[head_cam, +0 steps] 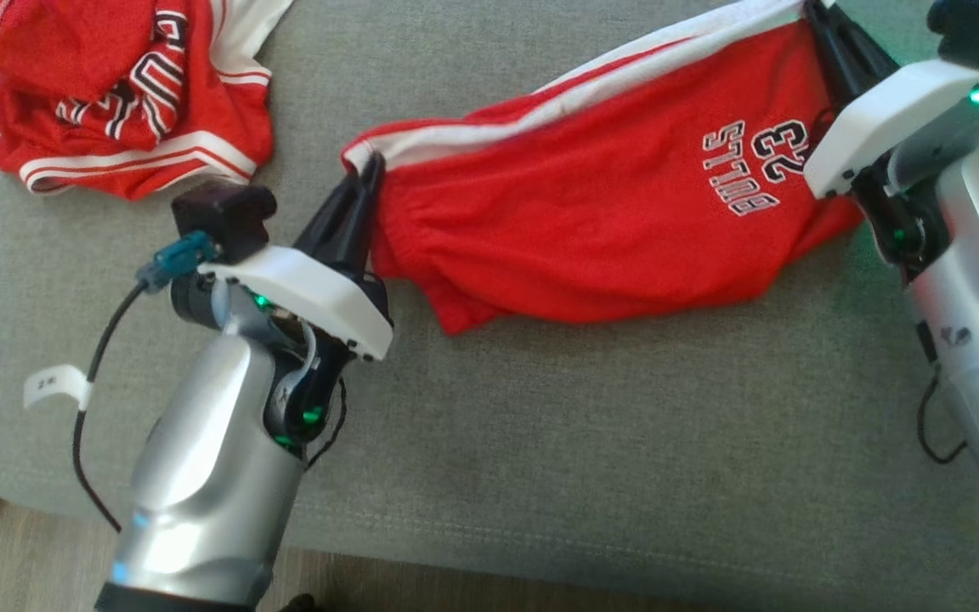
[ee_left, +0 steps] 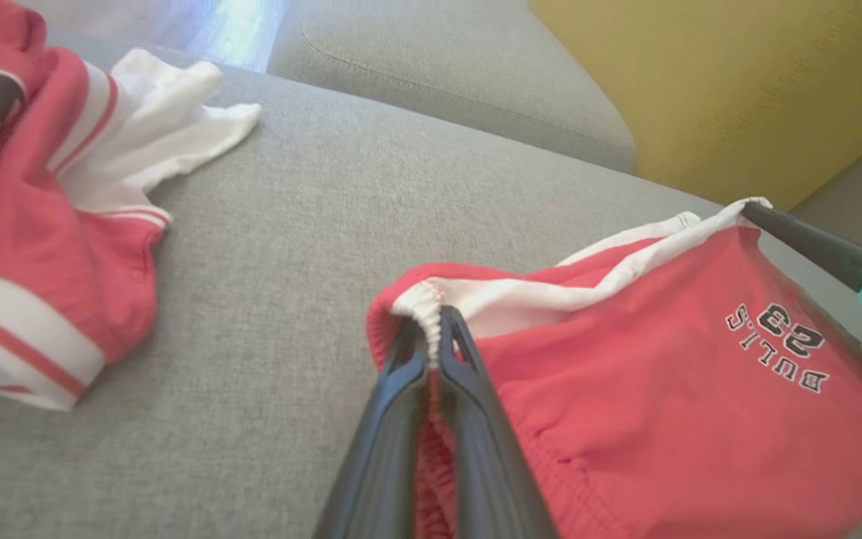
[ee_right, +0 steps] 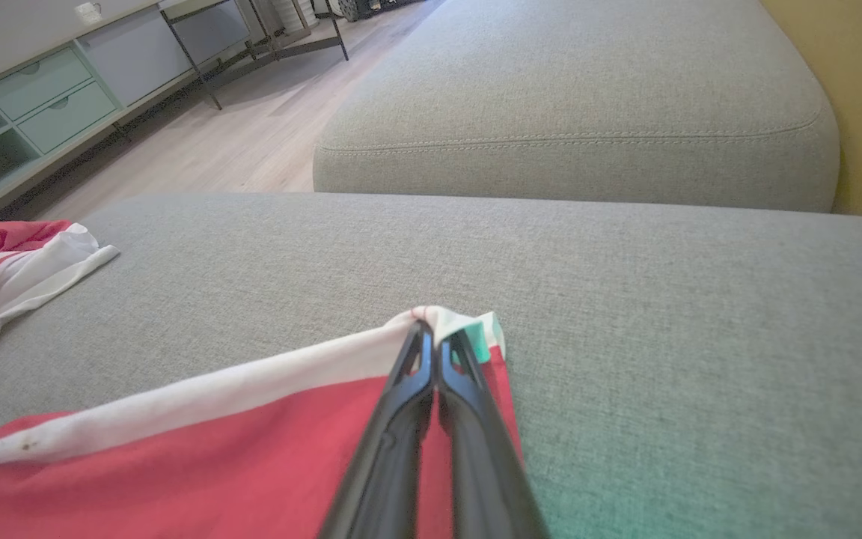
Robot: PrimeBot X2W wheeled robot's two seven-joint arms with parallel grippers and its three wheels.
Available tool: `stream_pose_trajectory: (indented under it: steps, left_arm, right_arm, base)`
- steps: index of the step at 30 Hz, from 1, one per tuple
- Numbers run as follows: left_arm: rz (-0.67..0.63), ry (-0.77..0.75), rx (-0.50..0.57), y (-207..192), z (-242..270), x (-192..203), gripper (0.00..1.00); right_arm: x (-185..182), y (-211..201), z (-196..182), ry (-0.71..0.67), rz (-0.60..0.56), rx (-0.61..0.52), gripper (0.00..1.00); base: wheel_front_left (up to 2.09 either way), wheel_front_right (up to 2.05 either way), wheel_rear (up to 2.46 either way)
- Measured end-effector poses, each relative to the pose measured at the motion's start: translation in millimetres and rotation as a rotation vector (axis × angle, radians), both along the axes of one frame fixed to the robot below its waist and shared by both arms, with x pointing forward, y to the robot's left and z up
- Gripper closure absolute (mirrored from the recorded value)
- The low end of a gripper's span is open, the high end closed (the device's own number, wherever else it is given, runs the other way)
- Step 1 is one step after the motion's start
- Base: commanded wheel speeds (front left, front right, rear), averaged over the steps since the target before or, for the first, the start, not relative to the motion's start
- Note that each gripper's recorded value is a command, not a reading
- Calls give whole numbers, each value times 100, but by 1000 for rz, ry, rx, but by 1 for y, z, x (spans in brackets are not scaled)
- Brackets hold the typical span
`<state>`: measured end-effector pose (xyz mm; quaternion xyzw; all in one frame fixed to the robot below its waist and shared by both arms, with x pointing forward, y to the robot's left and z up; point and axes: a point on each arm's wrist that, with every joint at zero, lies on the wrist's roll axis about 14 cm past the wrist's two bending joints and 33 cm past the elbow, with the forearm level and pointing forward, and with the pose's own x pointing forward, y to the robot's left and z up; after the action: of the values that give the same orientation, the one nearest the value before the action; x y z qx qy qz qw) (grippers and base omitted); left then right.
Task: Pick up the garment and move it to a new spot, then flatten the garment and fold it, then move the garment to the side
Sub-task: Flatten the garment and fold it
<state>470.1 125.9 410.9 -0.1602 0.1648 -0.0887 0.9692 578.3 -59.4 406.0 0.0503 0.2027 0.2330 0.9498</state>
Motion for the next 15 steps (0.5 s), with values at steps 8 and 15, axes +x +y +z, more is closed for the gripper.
stream_pose_trajectory:
  steps: [8, 15]
  left_arm:
    - [-27, 8, -8, -9, -11, 5, 0]
    - [2, -37, -3, -10, -5, 3, 0]
  right_arm:
    - [6, -9, -4, -27, -37, 6, 0]
    - [-2, -4, 16, -118, -29, 43, 0]
  base:
    - [0, 0, 0]
    - [0, 0, 0]
